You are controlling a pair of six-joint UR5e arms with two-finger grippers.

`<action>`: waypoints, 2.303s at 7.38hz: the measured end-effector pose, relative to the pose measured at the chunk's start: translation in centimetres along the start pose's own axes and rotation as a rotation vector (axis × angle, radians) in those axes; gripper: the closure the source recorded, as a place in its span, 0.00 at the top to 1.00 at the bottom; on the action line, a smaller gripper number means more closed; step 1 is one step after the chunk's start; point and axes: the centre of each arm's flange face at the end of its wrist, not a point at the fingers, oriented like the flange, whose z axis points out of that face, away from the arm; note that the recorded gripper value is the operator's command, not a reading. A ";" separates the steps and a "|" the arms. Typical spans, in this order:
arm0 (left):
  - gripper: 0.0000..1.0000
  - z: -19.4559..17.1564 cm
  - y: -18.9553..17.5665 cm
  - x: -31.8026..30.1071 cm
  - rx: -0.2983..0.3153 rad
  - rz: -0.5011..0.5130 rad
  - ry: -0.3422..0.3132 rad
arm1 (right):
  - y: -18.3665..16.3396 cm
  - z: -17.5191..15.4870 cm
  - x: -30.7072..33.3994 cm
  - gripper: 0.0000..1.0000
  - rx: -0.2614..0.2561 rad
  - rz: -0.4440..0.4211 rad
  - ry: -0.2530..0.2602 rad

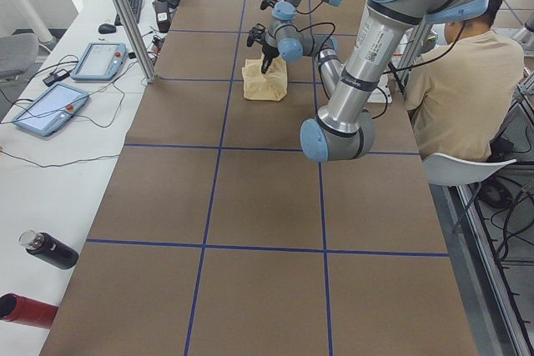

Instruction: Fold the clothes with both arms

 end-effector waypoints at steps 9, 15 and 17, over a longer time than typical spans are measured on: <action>1.00 2.9 -5.3 -9.5 0.025 0.302 0.030 | -4.5 6.6 -4.7 1.00 -0.118 0.007 -0.013; 1.00 -6.5 -9.8 -30.3 0.026 0.495 -0.067 | -22.6 -1.1 12.8 1.00 -0.255 -0.254 0.129; 1.00 -11.6 -9.0 -42.2 0.015 0.531 -0.146 | -29.0 -3.8 25.5 1.00 -0.314 -0.383 0.157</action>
